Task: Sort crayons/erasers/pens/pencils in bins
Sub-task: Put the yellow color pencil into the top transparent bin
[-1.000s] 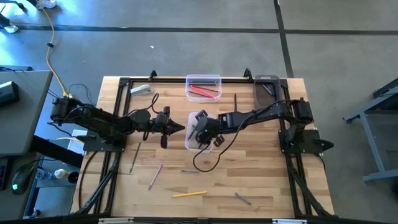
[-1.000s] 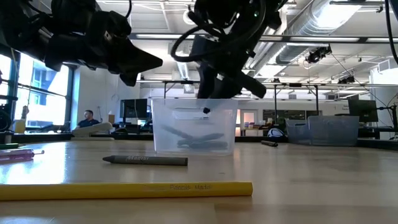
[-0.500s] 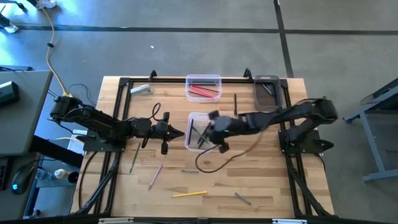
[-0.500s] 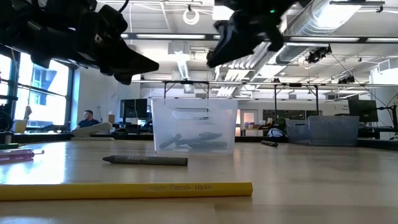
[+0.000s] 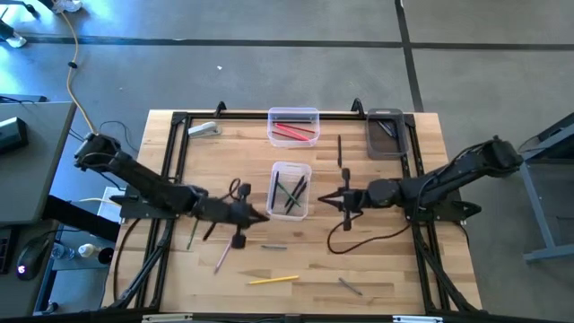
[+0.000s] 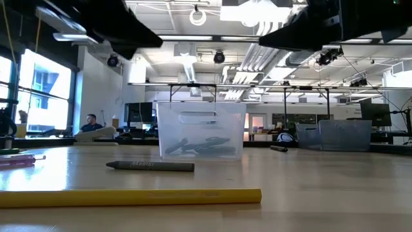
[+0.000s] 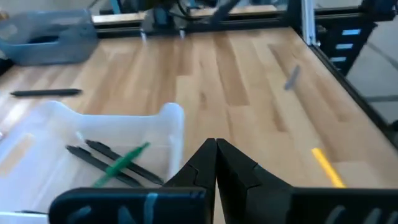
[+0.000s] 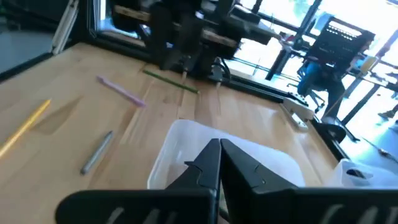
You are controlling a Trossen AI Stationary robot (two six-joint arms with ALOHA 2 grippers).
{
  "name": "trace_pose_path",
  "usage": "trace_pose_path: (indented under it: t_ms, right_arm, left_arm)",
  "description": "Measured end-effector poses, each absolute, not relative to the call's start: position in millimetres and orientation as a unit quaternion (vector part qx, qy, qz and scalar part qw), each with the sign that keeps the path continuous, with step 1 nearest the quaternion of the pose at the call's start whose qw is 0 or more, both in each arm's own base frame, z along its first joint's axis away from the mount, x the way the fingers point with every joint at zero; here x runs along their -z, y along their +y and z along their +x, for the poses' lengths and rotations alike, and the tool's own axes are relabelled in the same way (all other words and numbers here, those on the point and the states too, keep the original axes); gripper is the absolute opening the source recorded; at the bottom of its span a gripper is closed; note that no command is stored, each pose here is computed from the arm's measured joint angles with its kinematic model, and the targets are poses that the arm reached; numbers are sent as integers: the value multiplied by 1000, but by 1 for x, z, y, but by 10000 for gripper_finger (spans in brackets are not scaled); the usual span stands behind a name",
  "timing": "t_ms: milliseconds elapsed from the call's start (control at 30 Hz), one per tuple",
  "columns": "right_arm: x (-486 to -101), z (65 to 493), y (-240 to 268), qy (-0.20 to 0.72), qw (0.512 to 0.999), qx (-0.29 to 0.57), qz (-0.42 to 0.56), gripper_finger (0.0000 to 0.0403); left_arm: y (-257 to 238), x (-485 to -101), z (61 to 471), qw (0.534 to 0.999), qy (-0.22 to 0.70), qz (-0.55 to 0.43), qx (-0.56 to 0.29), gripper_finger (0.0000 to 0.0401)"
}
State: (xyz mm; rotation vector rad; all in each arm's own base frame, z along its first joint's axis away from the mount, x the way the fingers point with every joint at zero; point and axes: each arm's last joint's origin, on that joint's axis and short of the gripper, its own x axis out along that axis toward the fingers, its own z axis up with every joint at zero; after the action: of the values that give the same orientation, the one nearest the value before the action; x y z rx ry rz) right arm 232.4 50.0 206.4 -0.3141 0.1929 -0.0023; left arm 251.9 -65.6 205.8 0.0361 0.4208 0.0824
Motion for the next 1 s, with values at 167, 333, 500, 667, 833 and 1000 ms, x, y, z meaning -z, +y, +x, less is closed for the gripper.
trace_pose_path:
  t_ms: [167,333,500,667,833,1000]
  right_arm:
    - [-203,228,54,95,985,-4,-144,0]
    - [-204,229,54,87,986,-1,-145,0]
    - [-206,230,52,78,987,4,-142,0]
    - [-208,230,51,70,988,8,-140,0]
    - [-210,231,48,62,989,16,-133,0]
    - [-210,231,48,59,990,17,-129,0]
  left_arm:
    - [-104,-223,247,976,219,2,-23,0]
    - [-134,-225,239,973,230,-13,-25,0]
    - [-157,-222,241,969,245,-15,-26,0]
    - [-178,-215,251,963,269,-19,-25,1]
    - [-196,-213,261,952,304,-19,-32,13]
    - [-215,-216,272,943,332,-1,-34,44]
